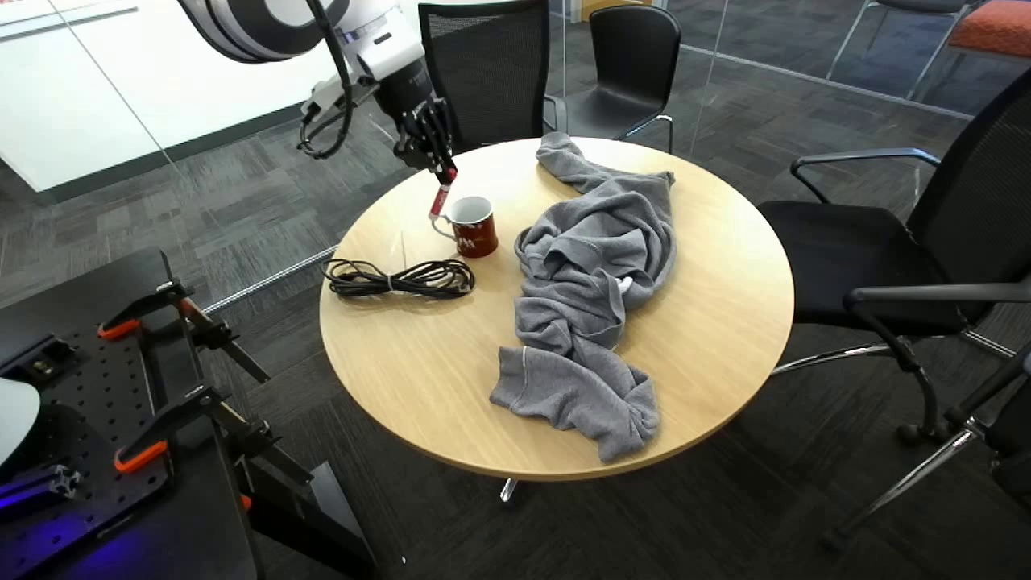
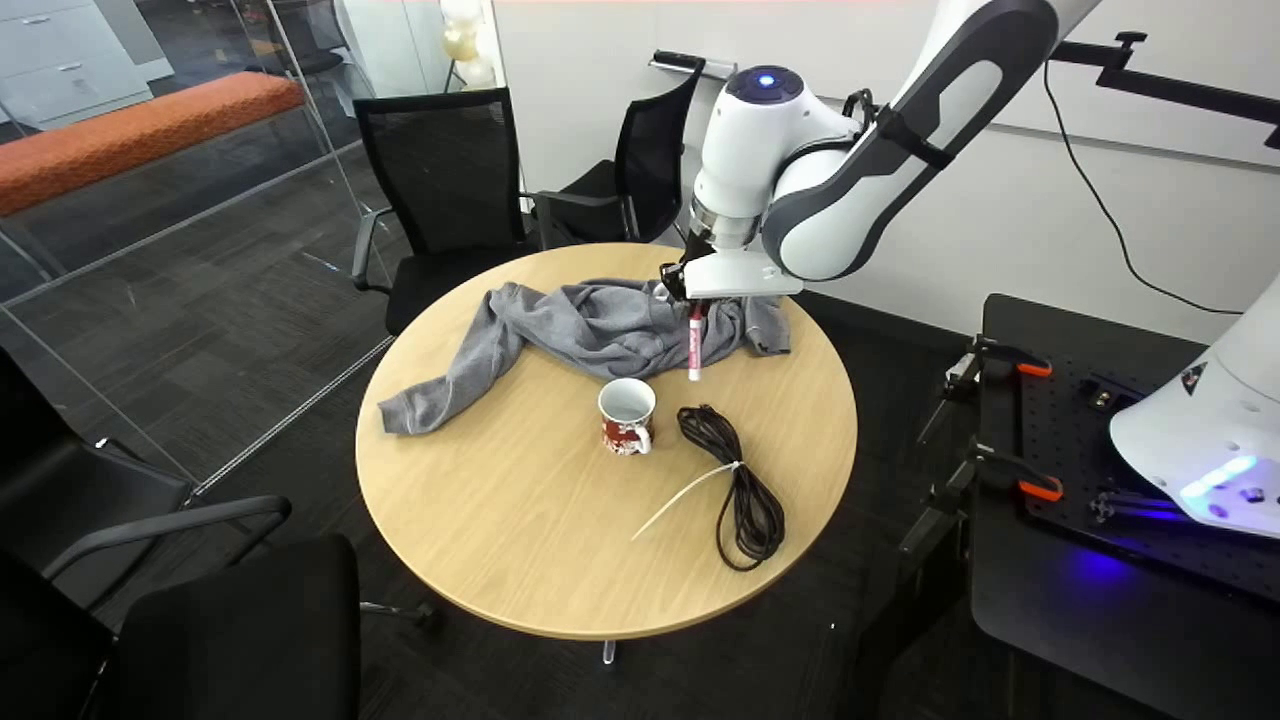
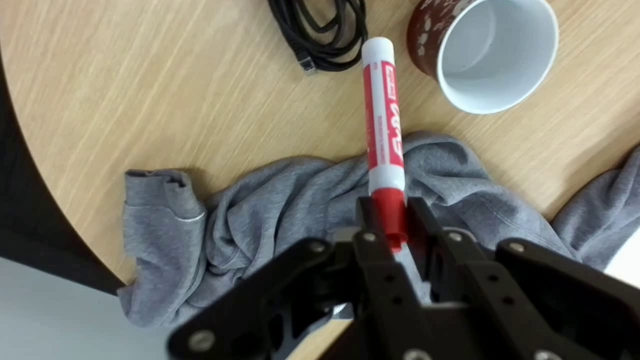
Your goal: Pick up the pen from the mug cup and put it on the table.
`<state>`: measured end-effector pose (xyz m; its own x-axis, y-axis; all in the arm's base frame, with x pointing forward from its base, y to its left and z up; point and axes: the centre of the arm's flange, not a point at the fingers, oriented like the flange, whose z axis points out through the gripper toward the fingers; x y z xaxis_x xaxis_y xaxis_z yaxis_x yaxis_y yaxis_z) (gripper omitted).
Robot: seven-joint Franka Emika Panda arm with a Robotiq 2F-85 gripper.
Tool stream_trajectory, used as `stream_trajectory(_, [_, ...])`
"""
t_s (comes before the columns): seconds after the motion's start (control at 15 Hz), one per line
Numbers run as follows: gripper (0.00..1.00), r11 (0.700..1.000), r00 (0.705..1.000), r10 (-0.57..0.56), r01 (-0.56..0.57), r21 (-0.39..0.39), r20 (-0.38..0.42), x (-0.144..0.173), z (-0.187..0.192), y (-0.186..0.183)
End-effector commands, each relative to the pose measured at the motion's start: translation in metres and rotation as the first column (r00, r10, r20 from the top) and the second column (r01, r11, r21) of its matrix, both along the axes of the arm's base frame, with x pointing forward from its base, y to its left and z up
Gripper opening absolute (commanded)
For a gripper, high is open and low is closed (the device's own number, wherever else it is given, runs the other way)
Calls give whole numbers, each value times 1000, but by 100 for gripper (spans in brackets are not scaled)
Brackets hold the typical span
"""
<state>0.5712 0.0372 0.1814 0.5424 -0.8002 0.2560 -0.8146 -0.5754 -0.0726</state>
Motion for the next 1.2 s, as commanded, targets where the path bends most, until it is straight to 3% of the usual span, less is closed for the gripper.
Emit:
stream_trajectory(0.0, [5,990,987,128,-133,-44,-94,-8,14,-13])
stream_trajectory(0.07, [5,984,979,168,-174,-44,-114,-8,14,-16])
stream_trajectory(0.13, [19,993,992,104,-107,-47,-73,-4,-1,-9])
stream_trajectory(0.47, [19,986,984,153,-158,-50,-92,-4,2,-15])
stream_trajectory(0.53, [5,986,984,154,-159,-49,-93,-4,2,-14])
stream_trajectory(0.6, [5,980,979,187,-192,-58,-87,-1,-1,-12])
stream_trajectory(0.87, [5,930,935,323,-342,-132,-148,5,-9,-17])
stream_trajectory(1.13, [5,849,848,466,-509,-141,-250,8,-16,-28])
